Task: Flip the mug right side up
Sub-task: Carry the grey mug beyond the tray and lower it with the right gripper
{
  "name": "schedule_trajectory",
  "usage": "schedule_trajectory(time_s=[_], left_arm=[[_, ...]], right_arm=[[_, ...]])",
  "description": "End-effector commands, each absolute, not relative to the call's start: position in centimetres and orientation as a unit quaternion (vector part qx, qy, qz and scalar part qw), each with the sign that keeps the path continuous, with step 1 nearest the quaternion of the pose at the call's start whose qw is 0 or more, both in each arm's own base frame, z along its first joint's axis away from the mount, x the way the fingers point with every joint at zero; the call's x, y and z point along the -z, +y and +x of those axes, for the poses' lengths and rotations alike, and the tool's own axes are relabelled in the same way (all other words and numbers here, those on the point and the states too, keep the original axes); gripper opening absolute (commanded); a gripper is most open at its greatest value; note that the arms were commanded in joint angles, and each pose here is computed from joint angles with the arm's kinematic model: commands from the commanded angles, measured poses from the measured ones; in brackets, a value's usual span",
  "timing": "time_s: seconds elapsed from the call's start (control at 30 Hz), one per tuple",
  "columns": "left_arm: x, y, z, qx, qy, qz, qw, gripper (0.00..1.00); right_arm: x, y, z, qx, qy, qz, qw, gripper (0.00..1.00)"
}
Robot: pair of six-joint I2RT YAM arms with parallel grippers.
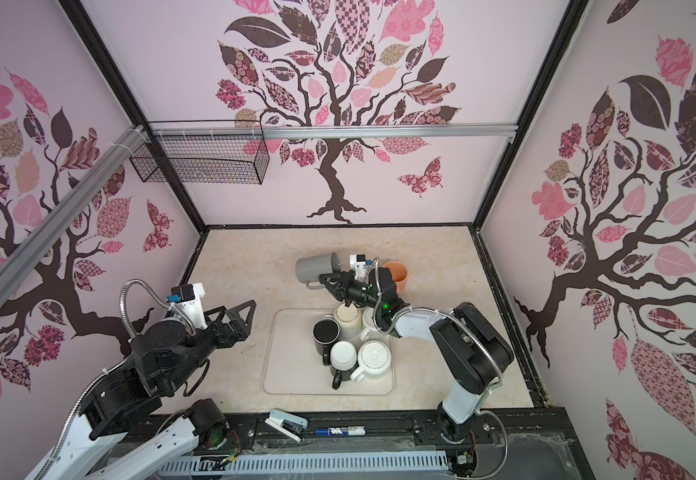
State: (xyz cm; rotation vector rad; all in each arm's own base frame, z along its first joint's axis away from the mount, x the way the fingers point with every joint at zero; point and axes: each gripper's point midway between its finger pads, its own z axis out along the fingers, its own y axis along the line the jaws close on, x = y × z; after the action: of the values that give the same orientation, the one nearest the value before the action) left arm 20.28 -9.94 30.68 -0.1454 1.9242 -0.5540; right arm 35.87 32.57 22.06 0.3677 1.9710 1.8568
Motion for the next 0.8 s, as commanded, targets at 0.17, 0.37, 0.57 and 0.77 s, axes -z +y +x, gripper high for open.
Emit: schedule_trajectory(time_s=[0.17, 0.37, 0.57, 0.77], left_arm=[[-28.2, -10.1, 20.8, 0.199, 0.825, -0.047, 0.527, 0.97], [-27.5, -10.8, 21.1, 0.192, 0.835, -0.029, 0.515, 0.97], [-26.6, -11.4, 21.2, 0.193, 0.842, -0.017, 0.503, 0.97], [-25.6, -12.0, 21.4, 0.195, 0.847, -0.009, 0.494, 0.97]], right_arm=[[-23.9, 30.9, 43.1, -0.614, 0.734, 0.079, 0.281, 0.0], [-22.8, 30.1, 45.5, -0.519, 0.793, 0.057, 0.314, 0.0], [-21.7, 27.8, 46.7, -0.395, 0.851, 0.029, 0.344, 0.0], [-20.1, 25.8, 46.8, -0.333, 0.876, 0.019, 0.348, 0.0]])
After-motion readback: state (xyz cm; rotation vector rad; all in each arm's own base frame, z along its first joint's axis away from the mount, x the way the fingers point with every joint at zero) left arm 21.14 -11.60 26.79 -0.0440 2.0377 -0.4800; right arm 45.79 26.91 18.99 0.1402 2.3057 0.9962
